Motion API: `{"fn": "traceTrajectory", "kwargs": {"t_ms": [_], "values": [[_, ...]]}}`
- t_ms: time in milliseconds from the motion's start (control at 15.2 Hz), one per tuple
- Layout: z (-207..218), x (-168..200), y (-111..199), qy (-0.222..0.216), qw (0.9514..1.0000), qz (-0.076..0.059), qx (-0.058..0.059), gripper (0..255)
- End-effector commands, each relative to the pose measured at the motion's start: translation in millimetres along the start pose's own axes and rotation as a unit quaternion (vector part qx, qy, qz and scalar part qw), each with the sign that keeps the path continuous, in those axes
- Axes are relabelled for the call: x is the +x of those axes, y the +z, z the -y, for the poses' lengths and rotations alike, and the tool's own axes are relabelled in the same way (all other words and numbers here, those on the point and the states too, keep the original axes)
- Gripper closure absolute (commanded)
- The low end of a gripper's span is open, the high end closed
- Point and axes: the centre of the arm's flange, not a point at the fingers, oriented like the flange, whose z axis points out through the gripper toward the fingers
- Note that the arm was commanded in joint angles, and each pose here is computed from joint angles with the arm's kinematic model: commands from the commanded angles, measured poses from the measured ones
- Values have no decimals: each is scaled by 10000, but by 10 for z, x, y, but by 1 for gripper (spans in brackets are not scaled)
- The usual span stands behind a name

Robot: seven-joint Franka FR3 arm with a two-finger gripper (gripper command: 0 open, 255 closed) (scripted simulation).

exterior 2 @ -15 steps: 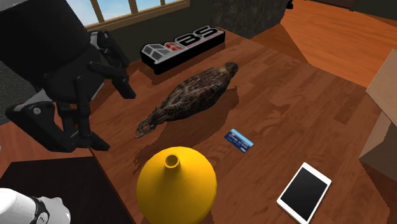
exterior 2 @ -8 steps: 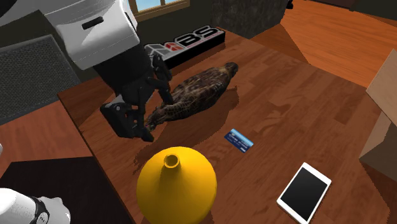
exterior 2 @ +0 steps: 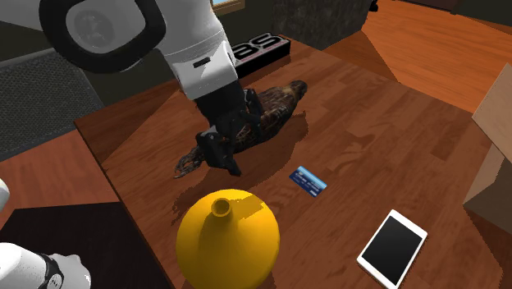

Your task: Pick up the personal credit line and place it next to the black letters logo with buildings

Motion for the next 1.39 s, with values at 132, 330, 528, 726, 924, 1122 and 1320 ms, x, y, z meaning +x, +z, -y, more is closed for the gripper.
{"fn": "traceTrajectory", "kwargs": {"t_ms": [132, 330, 528, 726, 924, 1122, 1320], "values": [[414, 28, 414, 403, 9986, -269, -198, 0], [706, 81, 721, 690, 9959, -467, -361, 0], [984, 161, 1034, 975, 9916, -665, -523, 0], [1245, 270, 1353, 1259, 9859, -862, -684, 0], [1360, 344, 1564, 1400, 9825, -959, -764, 0], [1332, 370, 1718, 1400, 9825, -959, -764, 0], [1304, 397, 1871, 1400, 9825, -959, -764, 0]]}}
